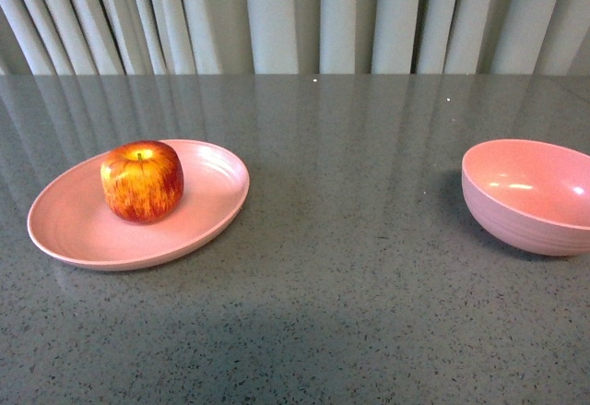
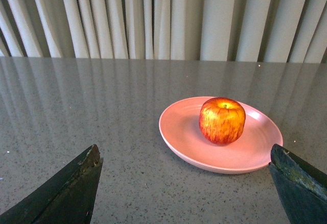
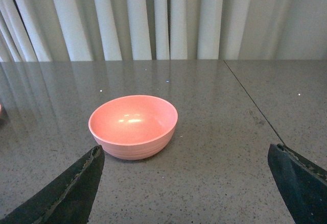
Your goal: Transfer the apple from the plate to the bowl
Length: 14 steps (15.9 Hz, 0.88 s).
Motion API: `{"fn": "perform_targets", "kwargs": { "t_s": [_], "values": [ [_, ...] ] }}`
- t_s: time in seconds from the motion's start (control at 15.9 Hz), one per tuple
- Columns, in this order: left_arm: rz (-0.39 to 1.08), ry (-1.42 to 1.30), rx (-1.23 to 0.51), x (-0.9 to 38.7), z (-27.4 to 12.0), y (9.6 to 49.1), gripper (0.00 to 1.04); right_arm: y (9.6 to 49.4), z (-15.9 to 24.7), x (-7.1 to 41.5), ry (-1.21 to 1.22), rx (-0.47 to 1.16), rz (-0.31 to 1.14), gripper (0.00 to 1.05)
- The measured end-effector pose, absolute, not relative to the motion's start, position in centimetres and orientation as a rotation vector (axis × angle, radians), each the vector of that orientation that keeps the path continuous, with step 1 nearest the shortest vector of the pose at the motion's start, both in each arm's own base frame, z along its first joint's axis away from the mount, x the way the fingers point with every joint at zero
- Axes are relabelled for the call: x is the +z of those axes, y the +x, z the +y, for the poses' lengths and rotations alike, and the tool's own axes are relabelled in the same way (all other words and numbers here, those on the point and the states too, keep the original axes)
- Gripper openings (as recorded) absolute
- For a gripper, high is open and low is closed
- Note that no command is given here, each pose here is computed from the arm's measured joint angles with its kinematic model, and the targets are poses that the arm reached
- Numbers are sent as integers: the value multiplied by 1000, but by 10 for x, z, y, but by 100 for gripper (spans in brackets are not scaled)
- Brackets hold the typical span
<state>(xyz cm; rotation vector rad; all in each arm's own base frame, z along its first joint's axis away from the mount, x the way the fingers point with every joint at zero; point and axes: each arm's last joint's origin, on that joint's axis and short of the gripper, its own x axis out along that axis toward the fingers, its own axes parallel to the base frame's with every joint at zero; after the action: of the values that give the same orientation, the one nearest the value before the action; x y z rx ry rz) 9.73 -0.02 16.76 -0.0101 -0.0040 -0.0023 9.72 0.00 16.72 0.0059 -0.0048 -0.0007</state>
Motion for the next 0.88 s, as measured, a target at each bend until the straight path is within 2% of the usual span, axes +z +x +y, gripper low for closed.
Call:
{"fn": "perform_targets", "kwargs": {
  "t_s": [0.88],
  "values": [
    [-4, -10, -3, 168, 0, 97, 98, 97, 0, 167, 6, 0, -4, 98]
  ]
}}
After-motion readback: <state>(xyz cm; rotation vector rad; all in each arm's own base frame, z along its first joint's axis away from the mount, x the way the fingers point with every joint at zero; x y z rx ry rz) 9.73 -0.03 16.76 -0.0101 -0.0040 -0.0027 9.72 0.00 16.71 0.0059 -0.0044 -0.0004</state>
